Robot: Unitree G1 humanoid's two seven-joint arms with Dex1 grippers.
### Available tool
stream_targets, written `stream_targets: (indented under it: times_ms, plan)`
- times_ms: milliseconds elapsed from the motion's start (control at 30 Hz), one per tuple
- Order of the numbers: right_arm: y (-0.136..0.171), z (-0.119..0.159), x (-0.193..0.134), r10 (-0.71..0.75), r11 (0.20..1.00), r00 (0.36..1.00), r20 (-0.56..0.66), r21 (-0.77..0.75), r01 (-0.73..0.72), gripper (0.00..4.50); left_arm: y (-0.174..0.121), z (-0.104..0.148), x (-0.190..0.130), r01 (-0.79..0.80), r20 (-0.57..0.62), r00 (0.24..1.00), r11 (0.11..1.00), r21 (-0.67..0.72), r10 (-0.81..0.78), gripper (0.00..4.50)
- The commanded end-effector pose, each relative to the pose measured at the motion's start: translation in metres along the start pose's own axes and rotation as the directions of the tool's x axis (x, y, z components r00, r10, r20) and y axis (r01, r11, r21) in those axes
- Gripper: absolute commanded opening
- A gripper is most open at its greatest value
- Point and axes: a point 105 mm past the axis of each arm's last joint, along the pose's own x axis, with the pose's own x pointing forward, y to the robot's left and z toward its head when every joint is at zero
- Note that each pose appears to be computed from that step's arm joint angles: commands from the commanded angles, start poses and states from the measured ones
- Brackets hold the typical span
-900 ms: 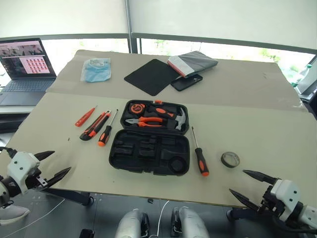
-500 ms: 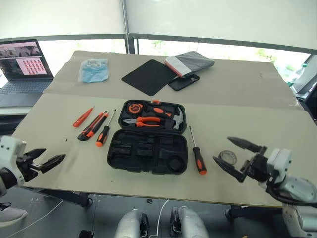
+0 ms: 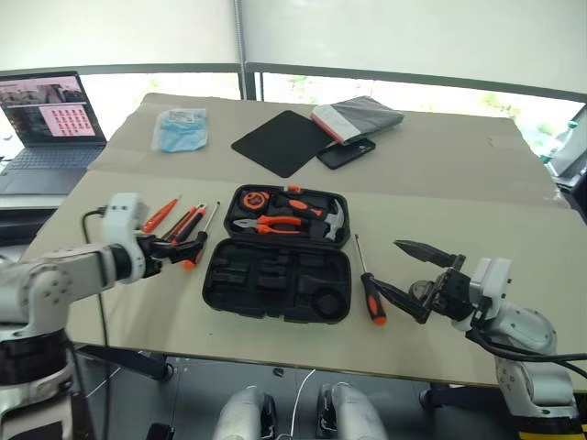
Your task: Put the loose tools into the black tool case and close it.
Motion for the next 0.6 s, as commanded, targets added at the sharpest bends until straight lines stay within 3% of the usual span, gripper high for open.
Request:
stream_targets:
  times_ms: [33,200,367,600]
  plan:
    - [-0.003,0.014,0.002,-0.011,0.999,0.999,0.035,-0.05,0.013,4.37,0.007,0.002,0.005,-0.067,-0.017,0.998,0.998,0.009,0.067,4.5]
    - [-0.002,0.018,0.003,-0.024,0.998,0.999,0.037,-0.057,0.026,4.37,0.008,0.005,0.025,-0.107,-0.015,0.994,0.994,0.016,0.107,4.5]
    - [-0.001,0.021,0.002,-0.047,0.997,0.999,0.028,-0.055,0.048,4.37,0.007,0.013,0.02,-0.096,0.025,0.995,0.995,0.013,0.096,4.5]
    - [0.002,0.025,0.01,-0.045,0.998,0.998,0.032,-0.049,0.046,4.37,0.015,0.005,0.023,-0.125,-0.019,0.992,0.992,0.015,0.125,4.5]
